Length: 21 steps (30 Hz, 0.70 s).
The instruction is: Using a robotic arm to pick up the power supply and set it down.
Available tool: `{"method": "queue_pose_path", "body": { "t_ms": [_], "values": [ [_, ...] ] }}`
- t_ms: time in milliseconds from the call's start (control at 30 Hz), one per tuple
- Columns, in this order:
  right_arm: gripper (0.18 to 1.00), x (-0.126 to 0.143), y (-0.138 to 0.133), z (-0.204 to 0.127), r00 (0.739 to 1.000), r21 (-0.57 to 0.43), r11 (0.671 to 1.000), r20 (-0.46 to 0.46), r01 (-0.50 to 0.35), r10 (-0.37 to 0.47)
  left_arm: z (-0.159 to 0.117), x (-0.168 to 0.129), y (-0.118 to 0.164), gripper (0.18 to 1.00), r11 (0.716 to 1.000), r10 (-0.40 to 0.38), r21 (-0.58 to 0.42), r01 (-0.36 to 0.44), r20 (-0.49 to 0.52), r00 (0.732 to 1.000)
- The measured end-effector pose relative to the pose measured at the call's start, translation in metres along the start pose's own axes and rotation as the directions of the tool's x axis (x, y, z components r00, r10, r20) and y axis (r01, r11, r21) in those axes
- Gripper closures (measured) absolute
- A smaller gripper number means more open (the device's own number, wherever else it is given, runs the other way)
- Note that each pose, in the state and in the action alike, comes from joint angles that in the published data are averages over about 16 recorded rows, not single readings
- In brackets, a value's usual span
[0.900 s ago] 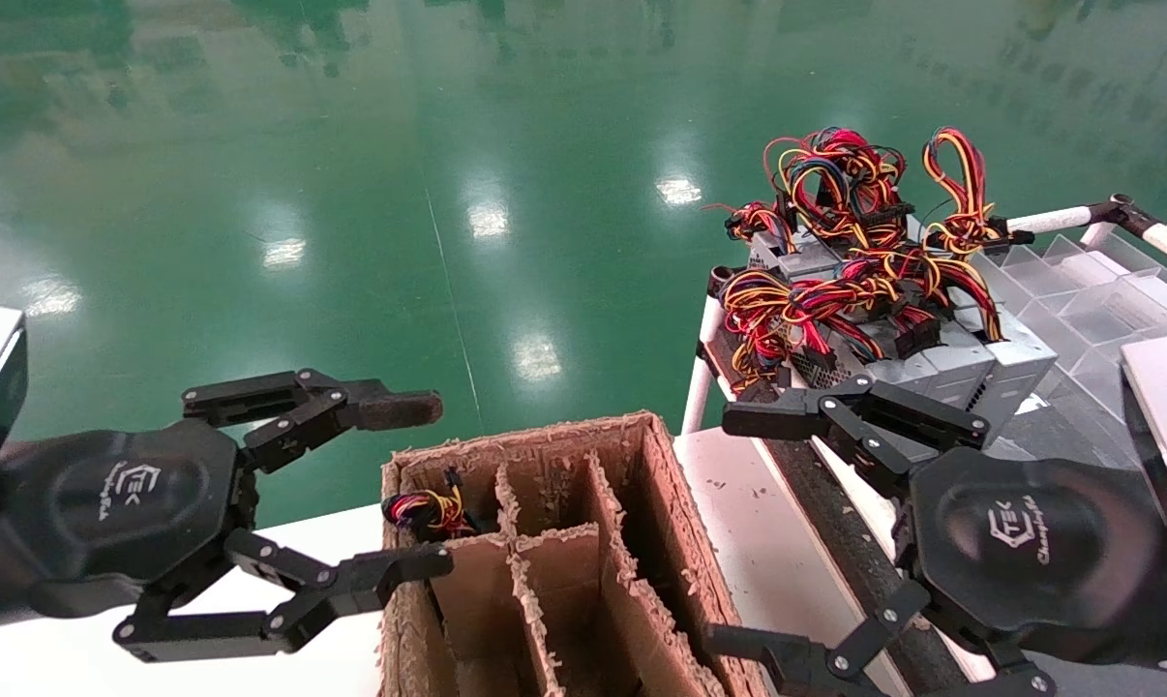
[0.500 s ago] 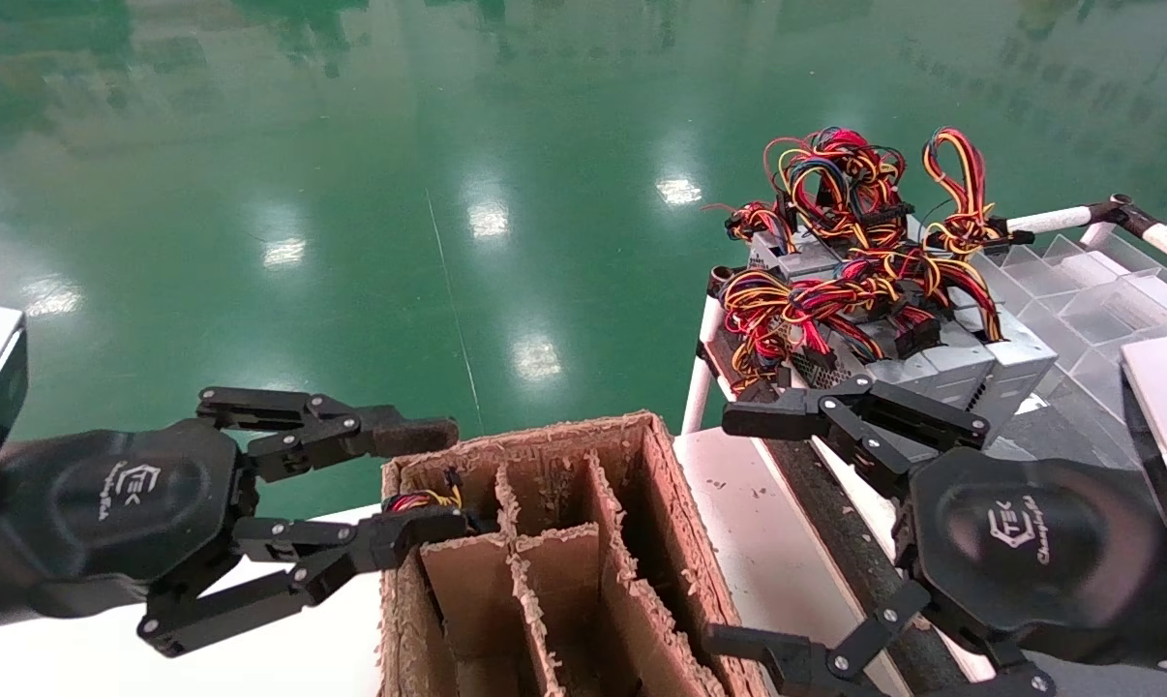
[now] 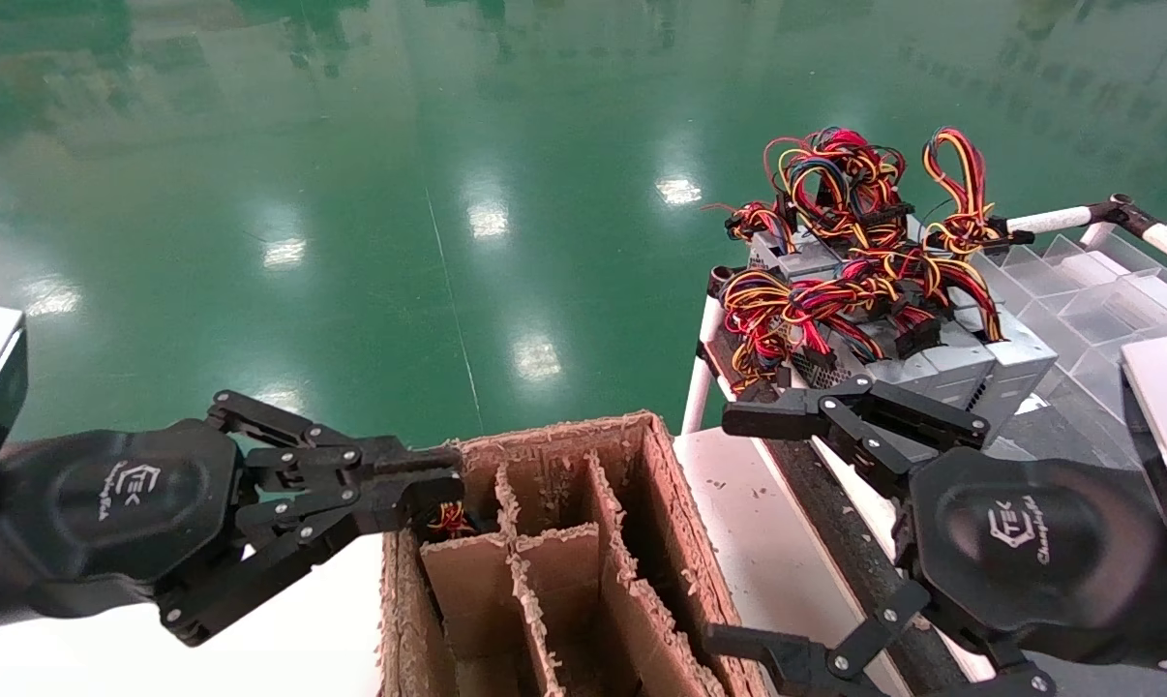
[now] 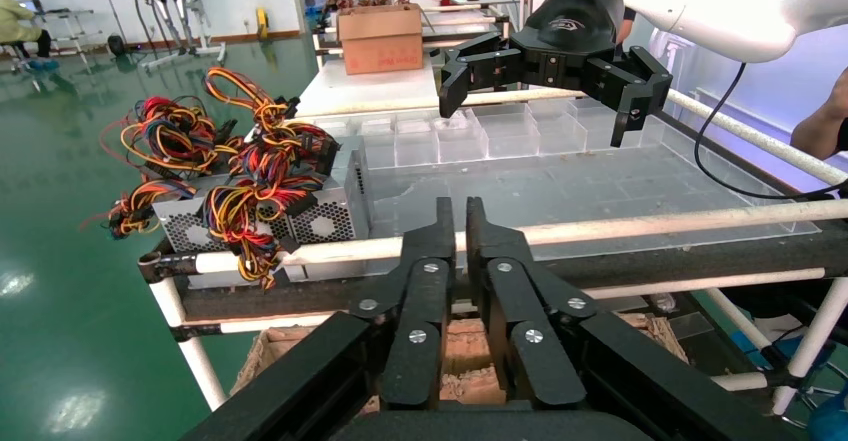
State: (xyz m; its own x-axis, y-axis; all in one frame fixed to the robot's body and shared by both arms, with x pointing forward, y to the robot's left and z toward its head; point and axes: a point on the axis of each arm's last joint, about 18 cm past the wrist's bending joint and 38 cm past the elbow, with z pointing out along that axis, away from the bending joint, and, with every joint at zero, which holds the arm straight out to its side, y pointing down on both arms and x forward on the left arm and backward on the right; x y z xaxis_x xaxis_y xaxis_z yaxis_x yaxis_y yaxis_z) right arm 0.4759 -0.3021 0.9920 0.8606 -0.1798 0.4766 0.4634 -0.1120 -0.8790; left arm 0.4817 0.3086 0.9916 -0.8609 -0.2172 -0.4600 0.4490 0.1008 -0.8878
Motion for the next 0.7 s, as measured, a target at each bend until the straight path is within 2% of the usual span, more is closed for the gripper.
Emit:
{"method": "queue_pose_path", "body": {
  "t_ms": [300,700],
  "values": [
    [0.178,0.007,0.008,0.013,1.000,-0.022,1.000,-0.008,0.005,-0.005,0.000,0.000,0.000,0.976,1.000,0.000,0.000,0.000,0.000,1.000],
    [0.178,0.018,0.024,0.037,1.000,-0.067,0.998,-0.015,0.009,-0.010,0.000,0.000,0.000,0.975,1.000,0.000,0.000,0.000,0.001,1.000]
  ]
}}
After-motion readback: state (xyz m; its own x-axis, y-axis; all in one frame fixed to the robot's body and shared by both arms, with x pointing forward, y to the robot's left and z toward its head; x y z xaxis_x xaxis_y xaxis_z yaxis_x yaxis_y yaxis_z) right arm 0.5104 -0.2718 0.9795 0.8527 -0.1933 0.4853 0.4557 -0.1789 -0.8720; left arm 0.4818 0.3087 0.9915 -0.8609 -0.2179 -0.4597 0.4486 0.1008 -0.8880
